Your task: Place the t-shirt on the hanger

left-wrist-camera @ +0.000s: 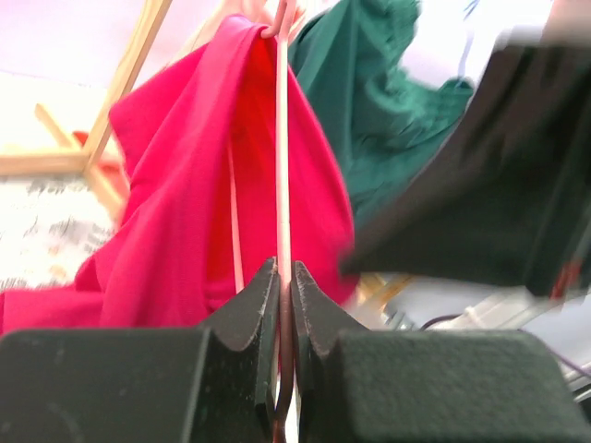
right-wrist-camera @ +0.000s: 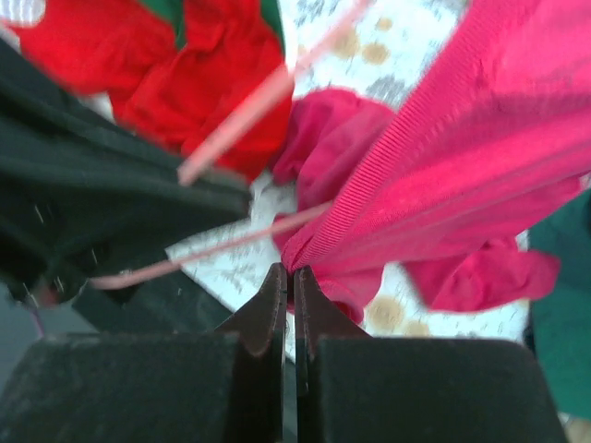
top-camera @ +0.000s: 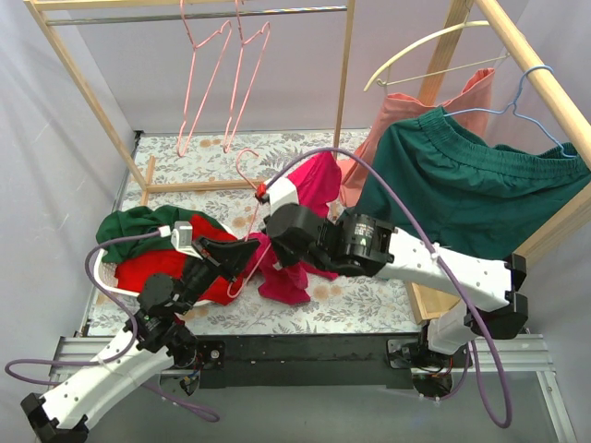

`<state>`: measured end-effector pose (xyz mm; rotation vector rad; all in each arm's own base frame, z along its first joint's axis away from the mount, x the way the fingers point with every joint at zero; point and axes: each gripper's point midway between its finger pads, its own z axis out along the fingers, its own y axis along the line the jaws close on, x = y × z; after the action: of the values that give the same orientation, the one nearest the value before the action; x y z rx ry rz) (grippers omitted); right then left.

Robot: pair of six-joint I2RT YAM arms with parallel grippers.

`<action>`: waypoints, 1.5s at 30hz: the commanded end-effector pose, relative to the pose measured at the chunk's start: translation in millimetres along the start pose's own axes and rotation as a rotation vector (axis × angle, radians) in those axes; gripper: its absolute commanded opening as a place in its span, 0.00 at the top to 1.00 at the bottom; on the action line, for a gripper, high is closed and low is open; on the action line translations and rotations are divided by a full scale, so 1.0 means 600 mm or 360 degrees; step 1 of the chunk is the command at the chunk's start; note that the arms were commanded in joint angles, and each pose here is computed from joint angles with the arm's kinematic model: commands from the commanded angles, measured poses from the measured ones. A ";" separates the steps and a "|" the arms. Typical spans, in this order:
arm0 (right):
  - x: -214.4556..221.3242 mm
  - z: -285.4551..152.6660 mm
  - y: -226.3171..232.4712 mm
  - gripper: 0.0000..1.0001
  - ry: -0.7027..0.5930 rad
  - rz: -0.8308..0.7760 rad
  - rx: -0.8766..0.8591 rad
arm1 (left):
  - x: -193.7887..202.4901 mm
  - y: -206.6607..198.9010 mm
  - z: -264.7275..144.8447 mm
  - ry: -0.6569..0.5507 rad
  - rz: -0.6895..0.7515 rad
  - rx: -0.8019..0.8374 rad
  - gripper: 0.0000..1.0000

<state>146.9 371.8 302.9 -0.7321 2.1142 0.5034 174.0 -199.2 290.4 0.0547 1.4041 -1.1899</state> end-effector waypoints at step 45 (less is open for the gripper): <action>0.041 0.142 -0.274 0.49 0.0034 0.0491 0.0261 | 0.268 0.052 0.077 0.0970 0.0033 -0.0260 1.00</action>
<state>279.4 282.7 206.2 -0.3313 2.3491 0.4378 189.8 -307.7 158.7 0.3042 1.9968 -1.0941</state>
